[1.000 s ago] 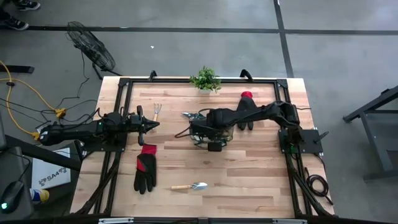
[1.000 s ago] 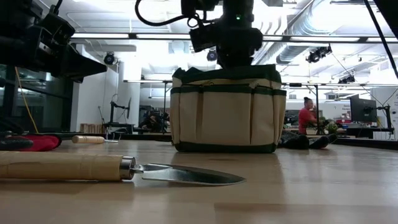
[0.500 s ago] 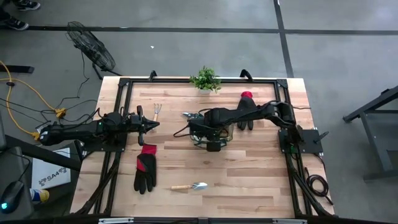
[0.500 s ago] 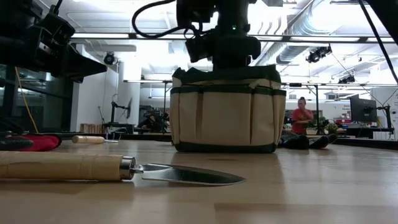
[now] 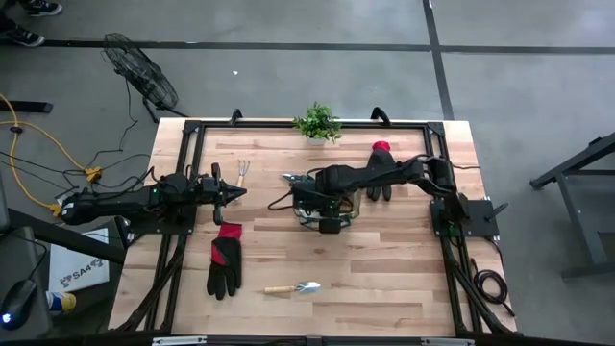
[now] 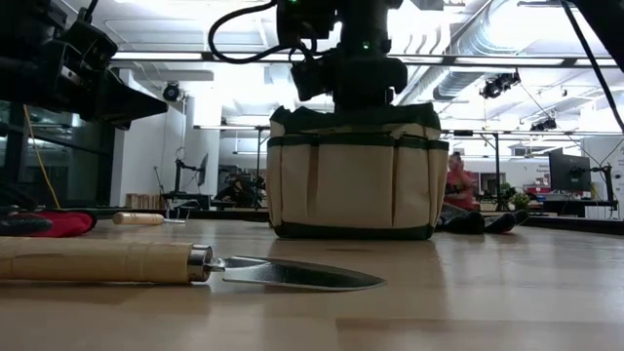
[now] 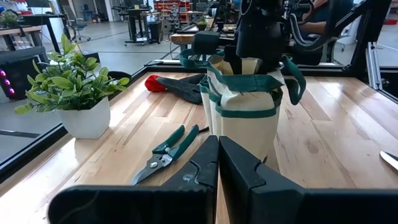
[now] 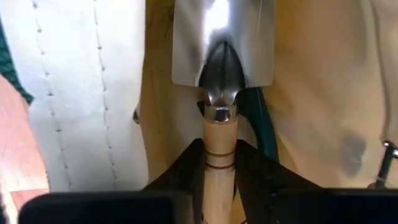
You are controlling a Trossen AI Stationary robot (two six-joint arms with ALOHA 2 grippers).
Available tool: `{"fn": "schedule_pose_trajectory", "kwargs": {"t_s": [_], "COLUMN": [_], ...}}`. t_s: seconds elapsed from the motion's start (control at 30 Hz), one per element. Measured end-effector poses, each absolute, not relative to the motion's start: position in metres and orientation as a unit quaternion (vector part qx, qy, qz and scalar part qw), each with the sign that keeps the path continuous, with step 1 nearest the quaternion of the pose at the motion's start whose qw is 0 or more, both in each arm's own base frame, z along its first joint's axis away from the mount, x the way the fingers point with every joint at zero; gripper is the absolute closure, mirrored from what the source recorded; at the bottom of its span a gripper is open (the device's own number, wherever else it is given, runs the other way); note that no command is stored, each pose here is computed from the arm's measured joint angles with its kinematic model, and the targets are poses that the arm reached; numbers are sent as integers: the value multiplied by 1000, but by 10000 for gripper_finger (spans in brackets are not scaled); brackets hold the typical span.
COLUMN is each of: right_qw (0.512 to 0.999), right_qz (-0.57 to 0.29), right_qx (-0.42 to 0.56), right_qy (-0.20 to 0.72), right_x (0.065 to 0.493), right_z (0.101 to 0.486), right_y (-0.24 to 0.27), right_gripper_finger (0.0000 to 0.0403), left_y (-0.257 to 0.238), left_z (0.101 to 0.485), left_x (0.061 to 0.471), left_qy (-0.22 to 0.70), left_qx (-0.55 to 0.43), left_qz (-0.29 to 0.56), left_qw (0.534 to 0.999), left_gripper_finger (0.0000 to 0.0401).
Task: Pick & Place Garden tools in Gardening bag
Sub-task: Put the brown trowel into the gardening bag, then put the green shear scissors into the gardening bag
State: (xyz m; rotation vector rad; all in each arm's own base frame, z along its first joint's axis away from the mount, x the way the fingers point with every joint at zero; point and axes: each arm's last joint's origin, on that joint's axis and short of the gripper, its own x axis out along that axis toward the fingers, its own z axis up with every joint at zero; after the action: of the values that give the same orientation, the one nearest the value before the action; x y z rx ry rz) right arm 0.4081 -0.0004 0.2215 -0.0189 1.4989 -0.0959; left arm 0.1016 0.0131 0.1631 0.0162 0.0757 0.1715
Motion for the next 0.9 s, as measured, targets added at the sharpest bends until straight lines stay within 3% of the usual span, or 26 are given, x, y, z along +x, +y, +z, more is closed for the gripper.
{"fn": "schedule_pose_trajectory", "kwargs": {"t_s": [0.57, 0.9], "right_qw": [731, 724], "right_qz": [-46, -54], "right_qx": [-6, -13], "right_qy": [681, 687], "right_x": [408, 405], "right_z": [222, 223], "right_y": [0, -1], "right_gripper_finger": [277, 264], "left_y": [13, 13], "left_z": [163, 163], "left_x": [102, 102], "left_qy": [38, 38], "left_qx": [8, 8], "left_qz": [86, 86], "left_qw": [996, 996], "left_gripper_finger": [391, 391]}}
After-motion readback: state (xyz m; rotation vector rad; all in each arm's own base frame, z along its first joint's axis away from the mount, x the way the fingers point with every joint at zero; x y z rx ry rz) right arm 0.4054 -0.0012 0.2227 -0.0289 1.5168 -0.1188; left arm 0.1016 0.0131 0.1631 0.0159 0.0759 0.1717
